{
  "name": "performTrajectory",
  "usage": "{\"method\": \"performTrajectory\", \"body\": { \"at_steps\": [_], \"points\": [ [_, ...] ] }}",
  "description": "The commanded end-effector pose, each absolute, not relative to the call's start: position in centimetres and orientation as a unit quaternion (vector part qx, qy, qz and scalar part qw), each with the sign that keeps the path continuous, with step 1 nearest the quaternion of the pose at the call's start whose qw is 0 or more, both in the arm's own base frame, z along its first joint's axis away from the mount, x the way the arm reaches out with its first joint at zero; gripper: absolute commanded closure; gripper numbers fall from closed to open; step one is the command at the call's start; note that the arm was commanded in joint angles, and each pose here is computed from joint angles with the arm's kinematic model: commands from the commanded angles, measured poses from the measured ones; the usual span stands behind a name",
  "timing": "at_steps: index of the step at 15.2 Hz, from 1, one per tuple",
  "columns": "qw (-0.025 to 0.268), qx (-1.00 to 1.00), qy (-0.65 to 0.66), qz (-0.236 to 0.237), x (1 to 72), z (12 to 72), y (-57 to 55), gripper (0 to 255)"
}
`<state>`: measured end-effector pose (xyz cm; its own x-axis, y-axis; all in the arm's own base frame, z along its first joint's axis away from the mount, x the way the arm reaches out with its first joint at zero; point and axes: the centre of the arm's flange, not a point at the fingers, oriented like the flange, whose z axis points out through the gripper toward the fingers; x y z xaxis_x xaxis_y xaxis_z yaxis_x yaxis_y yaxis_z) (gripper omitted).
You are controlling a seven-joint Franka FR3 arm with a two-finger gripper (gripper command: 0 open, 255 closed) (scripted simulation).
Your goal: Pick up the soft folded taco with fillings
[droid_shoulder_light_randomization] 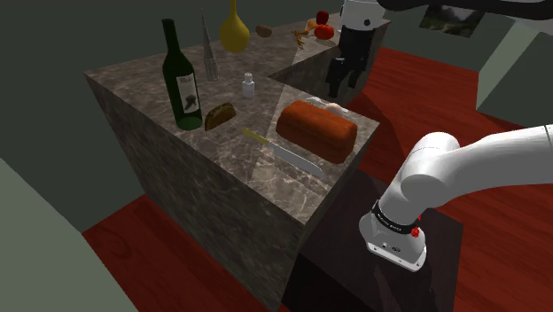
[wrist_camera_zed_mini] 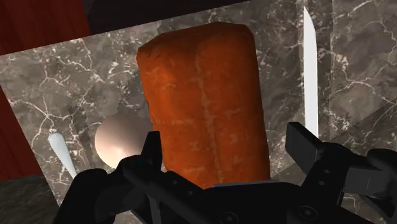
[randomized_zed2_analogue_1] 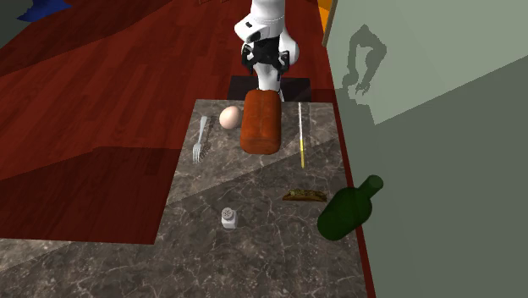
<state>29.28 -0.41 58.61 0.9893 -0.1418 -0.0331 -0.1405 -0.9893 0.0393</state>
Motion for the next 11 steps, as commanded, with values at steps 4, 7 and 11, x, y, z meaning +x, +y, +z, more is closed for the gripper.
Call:
{"method": "performTrajectory", "body": {
  "at_steps": [4,7,11],
  "points": [
    [0.014,0.991,-0.134,-0.018,31.2,57.4,2.7,0],
    [0.01,0.98,-0.196,-0.018,33.5,56.2,5.5,0],
    [0.005,0.96,-0.278,-0.017,37.1,54.7,8.8,0]
  ]
}}
